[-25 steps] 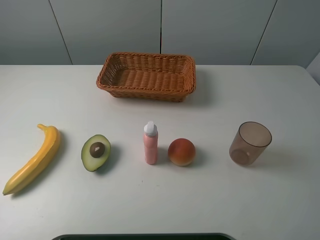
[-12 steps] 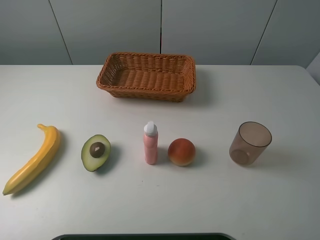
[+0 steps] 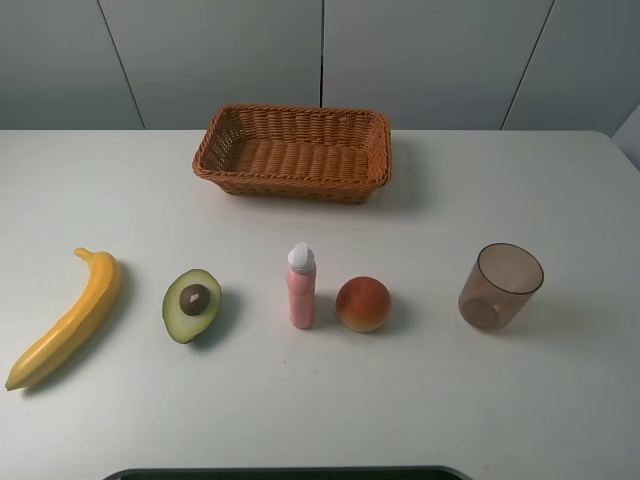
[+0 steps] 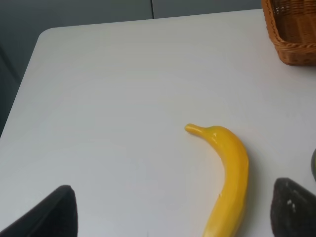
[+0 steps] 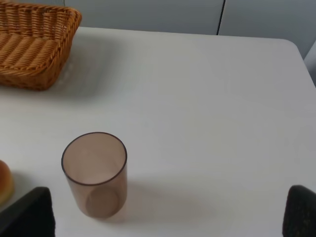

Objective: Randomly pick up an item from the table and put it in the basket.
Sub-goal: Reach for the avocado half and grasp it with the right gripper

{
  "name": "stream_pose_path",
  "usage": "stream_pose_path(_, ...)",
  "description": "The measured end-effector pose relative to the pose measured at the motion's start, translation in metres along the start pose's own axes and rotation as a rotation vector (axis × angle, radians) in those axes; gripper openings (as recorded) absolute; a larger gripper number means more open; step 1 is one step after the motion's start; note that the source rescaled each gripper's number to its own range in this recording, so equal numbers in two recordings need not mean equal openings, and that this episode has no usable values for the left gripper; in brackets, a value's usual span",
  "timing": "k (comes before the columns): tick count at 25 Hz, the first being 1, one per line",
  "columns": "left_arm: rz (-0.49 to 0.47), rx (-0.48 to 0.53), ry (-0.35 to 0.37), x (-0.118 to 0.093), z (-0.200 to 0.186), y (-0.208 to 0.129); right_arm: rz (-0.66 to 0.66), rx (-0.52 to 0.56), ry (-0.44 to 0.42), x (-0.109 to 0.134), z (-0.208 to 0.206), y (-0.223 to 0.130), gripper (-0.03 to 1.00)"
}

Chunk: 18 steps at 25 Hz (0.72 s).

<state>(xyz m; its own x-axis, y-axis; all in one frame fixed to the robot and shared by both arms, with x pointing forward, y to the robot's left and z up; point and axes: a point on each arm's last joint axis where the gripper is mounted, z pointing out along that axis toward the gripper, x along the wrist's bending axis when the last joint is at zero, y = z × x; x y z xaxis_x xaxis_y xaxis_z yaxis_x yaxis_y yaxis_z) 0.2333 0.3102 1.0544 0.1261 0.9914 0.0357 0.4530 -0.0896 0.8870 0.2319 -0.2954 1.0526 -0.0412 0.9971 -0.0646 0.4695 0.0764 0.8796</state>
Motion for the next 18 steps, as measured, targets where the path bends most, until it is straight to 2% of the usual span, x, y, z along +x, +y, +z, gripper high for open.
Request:
stream_pose_path(4,0.000,0.000,0.000,0.000,0.000,0.000,-0.002,-0.049,-0.007,-0.002,-0.008,0.021,1.00)
stream_pose_path(9,0.000,0.000,0.000,0.000,0.000,0.000,-0.028,0.061,0.022,-0.006,0.005,0.079,1.00)
stream_pose_path(13,0.000,0.000,0.000,0.000,0.000,0.000,-0.063,0.127,0.120,-0.004,0.030,0.134,1.00)
stream_pose_path(18,0.000,0.000,0.000,0.000,0.000,0.000,-0.068,0.194,0.297,0.004,0.074,0.189,1.00)
